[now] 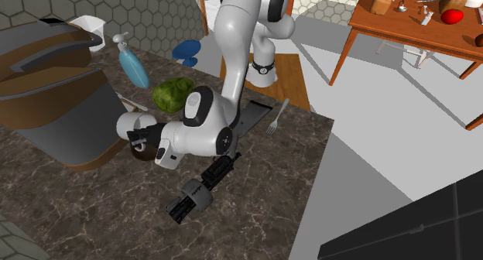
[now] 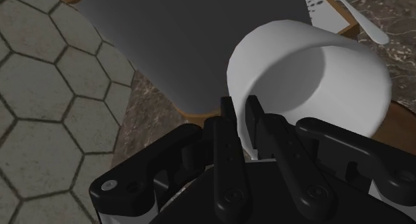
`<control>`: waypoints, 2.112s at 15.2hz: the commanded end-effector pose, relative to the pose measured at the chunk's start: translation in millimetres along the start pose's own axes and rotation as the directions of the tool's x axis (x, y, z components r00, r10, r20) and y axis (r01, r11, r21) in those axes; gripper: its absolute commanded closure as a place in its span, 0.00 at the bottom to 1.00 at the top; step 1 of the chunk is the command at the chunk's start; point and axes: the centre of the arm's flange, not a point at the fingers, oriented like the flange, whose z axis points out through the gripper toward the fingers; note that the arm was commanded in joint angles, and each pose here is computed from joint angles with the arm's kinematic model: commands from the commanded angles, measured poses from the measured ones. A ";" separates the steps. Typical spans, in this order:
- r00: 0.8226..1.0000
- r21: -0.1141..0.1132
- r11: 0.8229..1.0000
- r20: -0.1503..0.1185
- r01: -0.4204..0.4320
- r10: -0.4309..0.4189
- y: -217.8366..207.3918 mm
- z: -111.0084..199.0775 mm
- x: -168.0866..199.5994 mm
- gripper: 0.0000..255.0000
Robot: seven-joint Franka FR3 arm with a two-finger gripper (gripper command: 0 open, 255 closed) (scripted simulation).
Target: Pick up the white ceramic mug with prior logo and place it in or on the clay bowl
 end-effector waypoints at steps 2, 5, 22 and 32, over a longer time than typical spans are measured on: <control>1.000 0.000 1.000 0.000 0.000 0.000 -7.2 5.1 12.6 1.00; 1.000 0.000 1.000 0.000 0.000 0.000 -14.5 10.7 25.5 1.00; 1.000 0.000 1.000 0.000 0.000 0.000 -28.6 21.6 50.9 0.00; 1.000 0.000 1.000 0.000 0.000 0.000 -28.7 -28.4 50.9 0.00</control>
